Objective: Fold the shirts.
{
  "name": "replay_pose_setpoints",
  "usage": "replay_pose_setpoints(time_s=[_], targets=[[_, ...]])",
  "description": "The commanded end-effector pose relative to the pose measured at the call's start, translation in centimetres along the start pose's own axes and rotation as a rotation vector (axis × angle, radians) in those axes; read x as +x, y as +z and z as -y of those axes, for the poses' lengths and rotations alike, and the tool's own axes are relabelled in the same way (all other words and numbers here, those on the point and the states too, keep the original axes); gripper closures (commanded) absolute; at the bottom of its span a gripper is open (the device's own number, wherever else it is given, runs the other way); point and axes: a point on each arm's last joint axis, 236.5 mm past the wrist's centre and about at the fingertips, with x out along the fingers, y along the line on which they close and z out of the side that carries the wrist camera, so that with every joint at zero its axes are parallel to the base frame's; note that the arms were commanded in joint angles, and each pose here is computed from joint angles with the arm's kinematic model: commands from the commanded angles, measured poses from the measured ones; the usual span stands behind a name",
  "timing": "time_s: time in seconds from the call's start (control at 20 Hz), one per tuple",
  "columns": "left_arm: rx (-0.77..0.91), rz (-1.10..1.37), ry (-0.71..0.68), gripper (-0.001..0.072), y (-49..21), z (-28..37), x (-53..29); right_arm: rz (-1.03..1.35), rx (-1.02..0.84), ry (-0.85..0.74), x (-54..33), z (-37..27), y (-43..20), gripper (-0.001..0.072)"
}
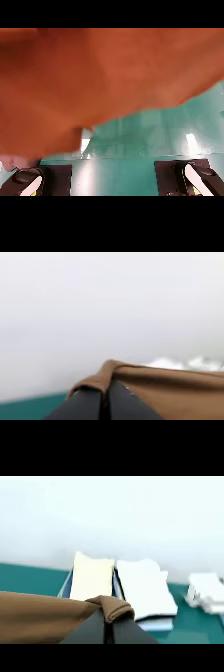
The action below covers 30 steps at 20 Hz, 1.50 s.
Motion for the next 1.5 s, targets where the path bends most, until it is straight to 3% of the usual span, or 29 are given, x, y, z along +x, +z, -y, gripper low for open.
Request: replay_pose_setpoints(time_s=[0.0,0.3,0.5,0.65,0.85,1.1,1.45], targets=[[0.007,-0.355,0.129,0.0683,-10.8,-4.2,5.0,-0.200,0.062,-0.014,3.9,1.6,-4.7,0.0697],[-0.094,-0.936,0.160,0.0683,-37.7,-7.6,14.5,-0.792,0.197,0.054,16.2,2.8,-25.6,0.0697],[-0.113,-1.077,0.179,0.0683,-50.5,-9.4,18.5,-1.052,0.238,0.091,21.8,1.3,-38.7,0.0697],[-0.116,-1.047,0.186,0.0684,-54.2,-10.5,21.4,-1.078,0.266,0.104,26.1,0.6,-43.0,0.0697],[-0.235,-1.041,0.219,0.0684,-54.2,-12.6,21.8,-1.022,0.270,0.129,29.7,0.3,-41.6,0.0697],[-0.251,-1.353,0.131,0.0684,-58.4,-11.0,14.6,-1.134,0.175,0.063,25.4,2.1,-43.7,0.0697],[-0.398,-1.486,0.083,0.0679,-63.8,-7.5,9.8,-1.227,0.236,0.067,20.9,0.6,-49.9,0.0682]])
